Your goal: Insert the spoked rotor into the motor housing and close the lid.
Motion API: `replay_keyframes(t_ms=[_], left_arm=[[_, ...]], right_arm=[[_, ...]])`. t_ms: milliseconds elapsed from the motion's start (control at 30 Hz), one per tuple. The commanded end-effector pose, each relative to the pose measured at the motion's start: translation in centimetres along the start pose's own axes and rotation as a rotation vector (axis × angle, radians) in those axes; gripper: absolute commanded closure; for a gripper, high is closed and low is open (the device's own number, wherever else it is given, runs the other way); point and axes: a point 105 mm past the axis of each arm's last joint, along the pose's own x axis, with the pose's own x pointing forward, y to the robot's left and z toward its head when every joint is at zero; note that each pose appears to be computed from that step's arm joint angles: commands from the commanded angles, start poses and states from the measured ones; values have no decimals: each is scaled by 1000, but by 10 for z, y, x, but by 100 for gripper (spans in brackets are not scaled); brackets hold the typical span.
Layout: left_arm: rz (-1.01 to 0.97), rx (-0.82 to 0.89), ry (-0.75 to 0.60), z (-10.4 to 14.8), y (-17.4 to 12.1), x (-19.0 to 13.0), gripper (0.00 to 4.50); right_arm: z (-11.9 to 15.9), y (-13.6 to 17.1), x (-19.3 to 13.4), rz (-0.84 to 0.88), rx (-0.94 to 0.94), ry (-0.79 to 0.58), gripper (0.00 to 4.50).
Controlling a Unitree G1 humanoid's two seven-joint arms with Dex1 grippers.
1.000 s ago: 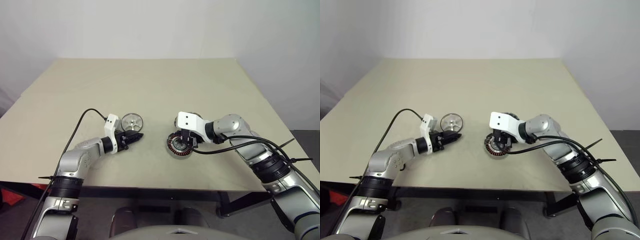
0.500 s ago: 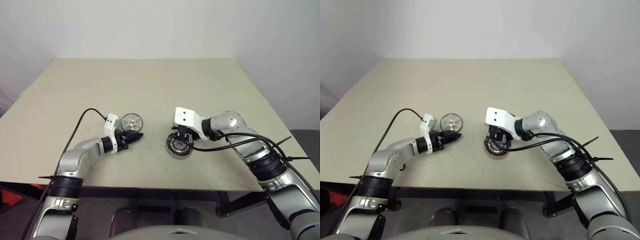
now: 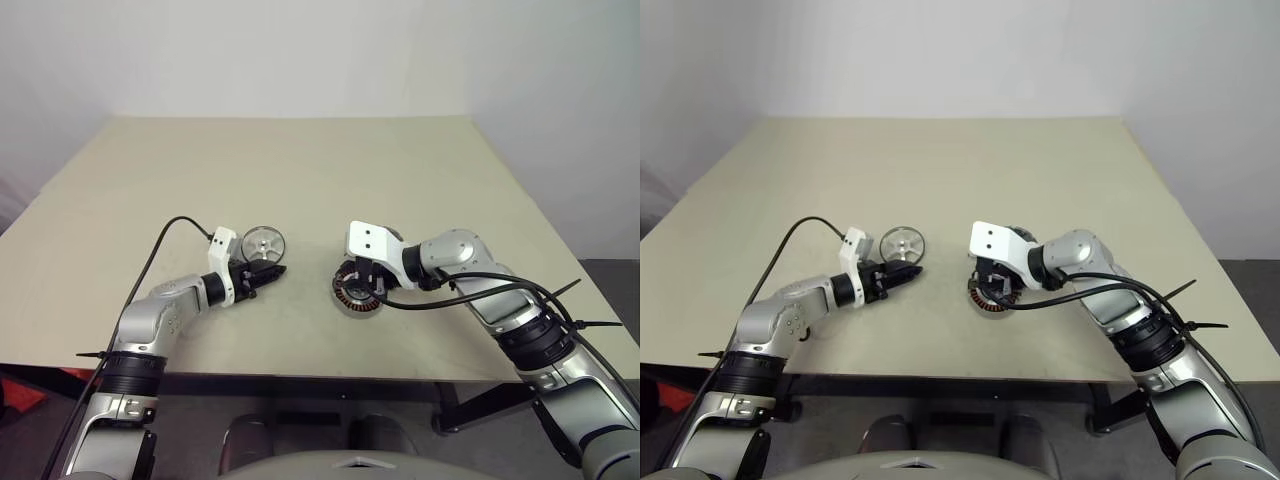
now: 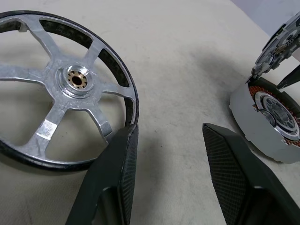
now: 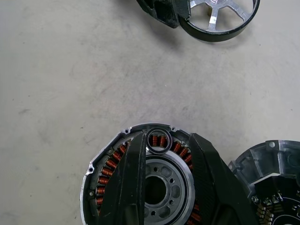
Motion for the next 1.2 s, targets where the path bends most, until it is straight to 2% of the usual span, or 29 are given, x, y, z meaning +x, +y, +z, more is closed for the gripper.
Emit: replay_keyframes(t_ms=[33,300,467,800,1200], left_arm=[[-3,41,-46,16,-2,-3,218],[-14,41,-37,16,-6,-3,218],[-99,62,-19,24,-26,0,218],[-79,68,-3,26,-21,-3,218],[-47,83,-7,25,-18,-9,218]], right_arm=[[13,-2,-3,-12,-36,-35,291],[14,-6,-2,-23,-35,-37,291],[17,-8,-2,-34,-44,-44,291],[21,-9,-3,-47,-30,-65,291],[21,-29,0,-110,-9,-73,291]])
